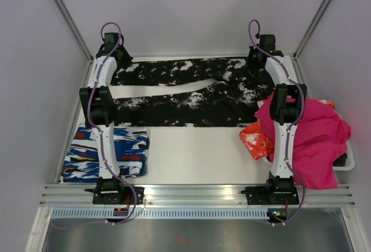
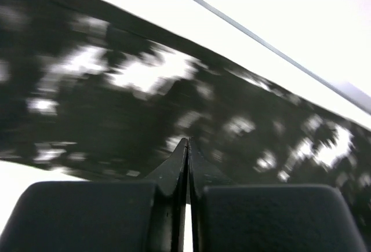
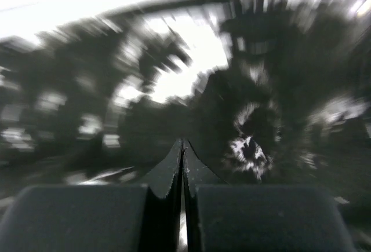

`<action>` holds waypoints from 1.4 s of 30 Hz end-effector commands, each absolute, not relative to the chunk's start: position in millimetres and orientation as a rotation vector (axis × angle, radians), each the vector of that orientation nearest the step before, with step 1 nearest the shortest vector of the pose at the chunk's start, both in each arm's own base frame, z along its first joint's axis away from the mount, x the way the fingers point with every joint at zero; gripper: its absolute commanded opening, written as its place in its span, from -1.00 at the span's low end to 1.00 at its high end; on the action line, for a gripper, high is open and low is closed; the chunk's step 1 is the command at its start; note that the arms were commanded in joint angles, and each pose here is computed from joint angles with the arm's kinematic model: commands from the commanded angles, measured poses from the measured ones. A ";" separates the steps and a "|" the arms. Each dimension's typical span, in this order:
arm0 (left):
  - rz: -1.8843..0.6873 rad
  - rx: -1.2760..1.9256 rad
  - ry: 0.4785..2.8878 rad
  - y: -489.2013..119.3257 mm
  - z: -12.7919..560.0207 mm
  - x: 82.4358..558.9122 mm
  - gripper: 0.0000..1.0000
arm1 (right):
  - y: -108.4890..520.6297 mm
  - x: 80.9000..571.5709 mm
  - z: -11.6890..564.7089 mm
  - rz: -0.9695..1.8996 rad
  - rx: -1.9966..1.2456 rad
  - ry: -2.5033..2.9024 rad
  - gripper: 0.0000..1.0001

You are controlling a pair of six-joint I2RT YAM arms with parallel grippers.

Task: Fold and stack the trousers
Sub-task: Flatten the trousers out

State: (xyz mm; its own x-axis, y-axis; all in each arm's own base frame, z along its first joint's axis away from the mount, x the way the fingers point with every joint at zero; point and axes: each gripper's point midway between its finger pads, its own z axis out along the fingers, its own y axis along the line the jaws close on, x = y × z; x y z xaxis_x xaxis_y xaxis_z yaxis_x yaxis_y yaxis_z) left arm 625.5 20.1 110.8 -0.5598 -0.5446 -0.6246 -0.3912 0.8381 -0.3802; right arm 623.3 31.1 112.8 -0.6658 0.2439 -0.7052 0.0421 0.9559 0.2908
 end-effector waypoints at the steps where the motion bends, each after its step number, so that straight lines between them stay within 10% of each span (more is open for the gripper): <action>1: -0.416 -0.510 2.213 -31.0 132.5 634.5 -0.95 | 39.0 618.0 65.6 0.350 0.208 2.376 -0.96; 5: -0.324 -0.294 2.243 -65.4 133.5 631.8 -0.92 | 35.6 607.3 37.4 0.299 0.179 2.444 -0.87; 11: -0.099 -0.211 2.292 -64.7 122.5 620.2 0.33 | 41.7 594.5 13.4 0.141 0.090 2.528 0.02; 17: 0.057 -0.171 2.339 -44.0 114.3 606.9 0.71 | 27.2 586.3 -15.0 0.024 0.082 2.602 0.72; 42: -0.157 -0.432 2.449 -59.5 61.8 607.4 0.99 | 49.2 658.6 -11.6 0.014 0.035 2.377 0.96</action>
